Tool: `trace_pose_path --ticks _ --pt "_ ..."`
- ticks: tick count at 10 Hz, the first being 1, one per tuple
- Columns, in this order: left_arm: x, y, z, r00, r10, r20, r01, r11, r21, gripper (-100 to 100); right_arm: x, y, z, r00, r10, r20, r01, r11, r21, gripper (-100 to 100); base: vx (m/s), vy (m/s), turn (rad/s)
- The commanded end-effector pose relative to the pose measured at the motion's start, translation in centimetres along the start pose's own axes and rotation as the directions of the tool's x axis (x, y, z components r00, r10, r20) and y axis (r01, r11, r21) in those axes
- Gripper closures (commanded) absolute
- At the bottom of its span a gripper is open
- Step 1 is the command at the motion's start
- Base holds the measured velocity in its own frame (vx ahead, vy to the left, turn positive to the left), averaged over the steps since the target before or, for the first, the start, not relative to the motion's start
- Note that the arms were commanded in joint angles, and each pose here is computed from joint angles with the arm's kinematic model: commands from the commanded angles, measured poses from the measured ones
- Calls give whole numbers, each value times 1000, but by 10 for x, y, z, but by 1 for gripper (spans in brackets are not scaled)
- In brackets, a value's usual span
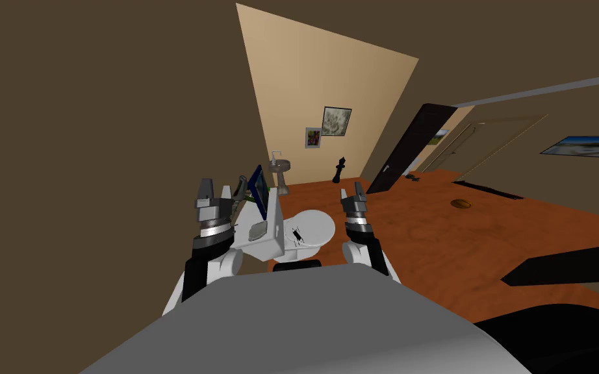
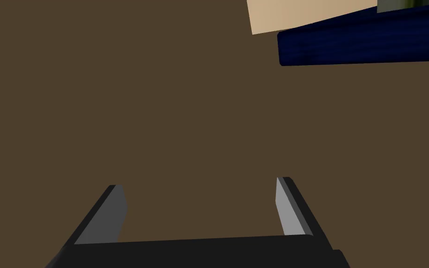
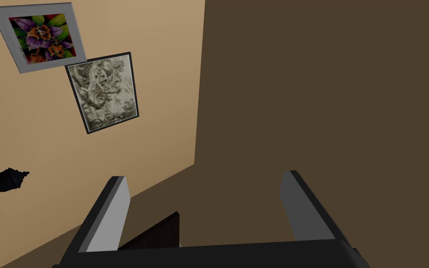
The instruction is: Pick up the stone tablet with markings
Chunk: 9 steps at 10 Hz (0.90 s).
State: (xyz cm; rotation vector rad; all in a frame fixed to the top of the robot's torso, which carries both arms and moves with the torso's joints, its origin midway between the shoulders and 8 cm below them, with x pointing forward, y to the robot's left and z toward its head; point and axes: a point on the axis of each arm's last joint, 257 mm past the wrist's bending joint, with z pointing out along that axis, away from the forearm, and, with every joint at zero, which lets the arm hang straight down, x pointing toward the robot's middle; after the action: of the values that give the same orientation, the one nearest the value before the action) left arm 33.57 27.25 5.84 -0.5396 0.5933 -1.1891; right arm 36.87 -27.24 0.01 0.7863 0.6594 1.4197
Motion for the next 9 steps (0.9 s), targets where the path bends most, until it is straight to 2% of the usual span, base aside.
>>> trace_pose_path --ticks 1,5,6,7,9 --pt "5 7 -2 999 11 -38 -12 1000 -16 -100 0 0 0 1000 0 0 0 1000 0 0 -10 -3 7" --pt "12 44 -13 993 31 -118 -44 993 -108 -100 0 0 0 1000 0 0 0 1000 0 0 -25 -6 15" --pt "11 68 -22 990 33 -138 -57 983 -172 -100 0 0 0 1000 0 0 0 1000 0 0 -47 -10 39" --pt "11 68 -22 990 33 -138 -57 983 -172 -100 0 0 0 1000 0 0 0 1000 0 0 -40 -2 15" --pt "9 92 -32 988 33 -148 -68 969 -239 -100 0 0 0 1000 0 0 0 1000 0 0 -29 -1 19"
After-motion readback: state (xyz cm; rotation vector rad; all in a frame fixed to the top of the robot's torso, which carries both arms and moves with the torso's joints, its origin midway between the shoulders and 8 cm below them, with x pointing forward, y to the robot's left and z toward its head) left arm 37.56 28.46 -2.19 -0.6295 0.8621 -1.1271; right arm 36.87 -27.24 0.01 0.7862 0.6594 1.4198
